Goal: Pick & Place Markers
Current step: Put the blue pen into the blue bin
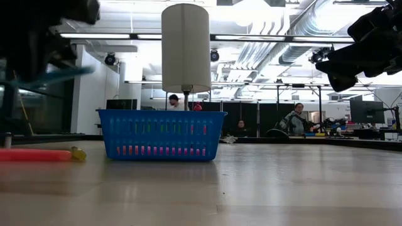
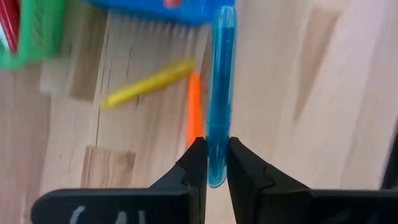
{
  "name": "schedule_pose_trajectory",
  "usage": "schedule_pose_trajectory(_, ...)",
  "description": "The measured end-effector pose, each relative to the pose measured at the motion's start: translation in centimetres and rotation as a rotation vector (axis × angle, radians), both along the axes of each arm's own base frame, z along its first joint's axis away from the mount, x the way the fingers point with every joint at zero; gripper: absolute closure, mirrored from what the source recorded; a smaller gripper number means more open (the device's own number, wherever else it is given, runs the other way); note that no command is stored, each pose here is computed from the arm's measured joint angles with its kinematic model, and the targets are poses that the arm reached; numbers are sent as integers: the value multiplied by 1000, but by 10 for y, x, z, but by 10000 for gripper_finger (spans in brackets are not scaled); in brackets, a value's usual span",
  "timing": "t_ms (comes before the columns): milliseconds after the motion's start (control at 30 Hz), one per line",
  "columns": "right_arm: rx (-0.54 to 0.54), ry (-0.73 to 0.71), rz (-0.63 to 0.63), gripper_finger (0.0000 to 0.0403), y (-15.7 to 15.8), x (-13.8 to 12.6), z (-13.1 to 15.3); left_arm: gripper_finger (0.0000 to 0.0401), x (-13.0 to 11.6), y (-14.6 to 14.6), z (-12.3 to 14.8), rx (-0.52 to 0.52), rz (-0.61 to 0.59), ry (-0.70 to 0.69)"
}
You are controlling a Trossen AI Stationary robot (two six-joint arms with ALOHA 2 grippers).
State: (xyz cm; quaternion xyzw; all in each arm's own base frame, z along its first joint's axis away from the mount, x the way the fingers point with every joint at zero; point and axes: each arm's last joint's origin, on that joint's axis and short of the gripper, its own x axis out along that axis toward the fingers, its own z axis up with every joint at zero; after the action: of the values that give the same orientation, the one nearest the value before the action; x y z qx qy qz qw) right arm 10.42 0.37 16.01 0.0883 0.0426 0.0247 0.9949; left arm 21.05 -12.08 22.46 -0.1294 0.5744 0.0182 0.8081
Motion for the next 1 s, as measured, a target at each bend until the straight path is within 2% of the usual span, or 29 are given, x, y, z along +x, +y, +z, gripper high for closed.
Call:
schedule_pose_trajectory(400, -1, 0, 0, 253, 0, 0, 0, 365, 43, 21, 34, 3, 26, -100)
schedule_pose_trajectory(600, -1, 0, 0, 253, 0, 0, 0, 365, 69, 27, 36, 23, -3, -101)
schedule_pose_trajectory(1000, 0, 0, 0, 253, 0, 0, 0, 365, 116, 36, 20, 88, -25, -24)
